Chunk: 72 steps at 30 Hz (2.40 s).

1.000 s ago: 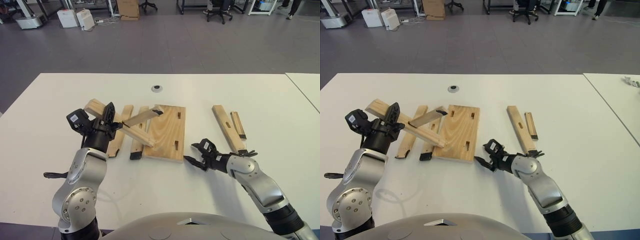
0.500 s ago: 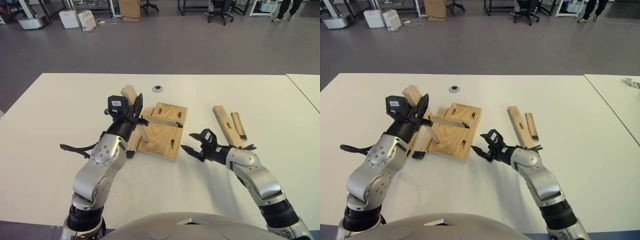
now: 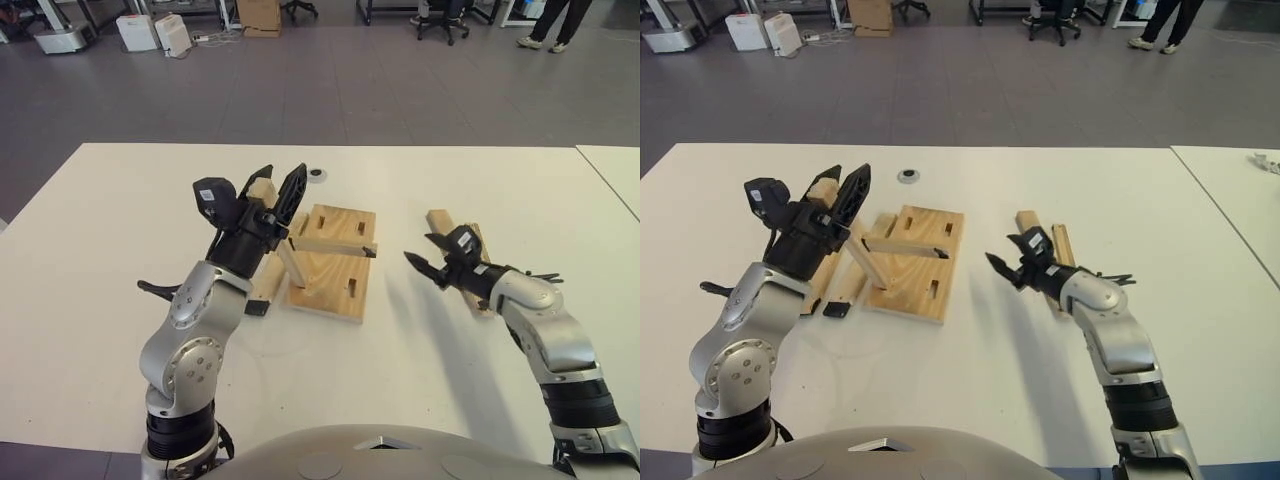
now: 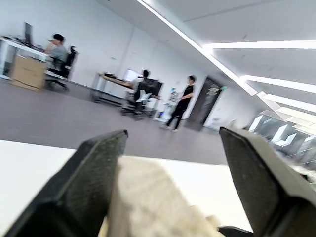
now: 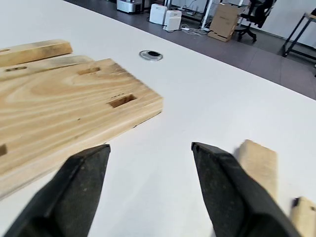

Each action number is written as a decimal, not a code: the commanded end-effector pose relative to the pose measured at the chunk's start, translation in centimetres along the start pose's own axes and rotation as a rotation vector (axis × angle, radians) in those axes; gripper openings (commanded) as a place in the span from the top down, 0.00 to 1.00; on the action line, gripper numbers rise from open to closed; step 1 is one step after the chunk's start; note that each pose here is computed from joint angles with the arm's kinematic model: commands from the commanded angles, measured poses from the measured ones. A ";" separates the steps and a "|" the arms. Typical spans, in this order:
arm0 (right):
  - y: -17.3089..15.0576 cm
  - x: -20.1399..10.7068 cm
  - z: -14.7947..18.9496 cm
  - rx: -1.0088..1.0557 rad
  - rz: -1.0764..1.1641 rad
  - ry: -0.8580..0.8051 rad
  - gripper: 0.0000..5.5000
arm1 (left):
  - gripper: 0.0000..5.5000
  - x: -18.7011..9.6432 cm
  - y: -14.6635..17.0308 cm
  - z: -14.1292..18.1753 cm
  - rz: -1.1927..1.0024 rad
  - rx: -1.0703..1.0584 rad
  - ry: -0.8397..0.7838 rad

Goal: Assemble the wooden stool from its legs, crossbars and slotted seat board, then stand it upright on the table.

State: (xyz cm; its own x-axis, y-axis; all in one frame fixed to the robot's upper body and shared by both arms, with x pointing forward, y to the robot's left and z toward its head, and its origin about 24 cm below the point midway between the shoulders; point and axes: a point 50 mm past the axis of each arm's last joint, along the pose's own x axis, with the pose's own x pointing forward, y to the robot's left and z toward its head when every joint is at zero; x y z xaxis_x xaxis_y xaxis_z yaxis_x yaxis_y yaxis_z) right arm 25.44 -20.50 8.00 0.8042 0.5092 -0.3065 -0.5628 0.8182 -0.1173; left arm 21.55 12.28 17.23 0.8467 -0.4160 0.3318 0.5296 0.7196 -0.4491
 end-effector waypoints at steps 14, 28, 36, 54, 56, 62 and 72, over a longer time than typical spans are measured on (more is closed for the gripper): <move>-4.4 -0.6 0.7 0.026 -0.192 -0.037 0.44 | 0.11 -1.3 6.9 -3.0 0.225 0.381 0.437; -3.2 1.0 -0.8 0.026 -0.141 0.015 0.44 | 0.46 -6.1 10.6 -9.1 0.332 0.486 0.925; -4.0 3.1 6.7 0.311 0.005 -0.309 0.44 | 0.62 2.3 6.2 -1.8 0.099 0.360 0.256; 0.6 5.6 20.8 0.847 0.485 -0.675 0.56 | 0.62 7.0 2.9 1.0 -0.430 0.762 0.122; 0.5 5.7 20.5 0.859 0.465 -0.673 0.65 | 0.62 7.1 2.7 1.1 -0.443 0.788 0.107; -0.1 5.0 19.8 0.888 0.431 -0.697 0.82 | 0.57 6.8 2.4 0.5 -0.485 0.863 0.135; 0.5 -4.4 3.5 1.028 -0.155 -0.512 0.82 | 0.23 3.6 3.0 2.4 -0.233 0.705 0.011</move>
State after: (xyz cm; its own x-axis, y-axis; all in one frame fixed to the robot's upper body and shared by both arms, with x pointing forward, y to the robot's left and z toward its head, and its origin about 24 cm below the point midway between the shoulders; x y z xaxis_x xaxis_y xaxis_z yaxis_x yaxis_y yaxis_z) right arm 23.48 -21.58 12.56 0.9627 0.2509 0.1013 -0.2374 0.6035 0.7612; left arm 26.41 14.16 18.63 0.7073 -0.6332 0.3145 0.5583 0.7731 0.3009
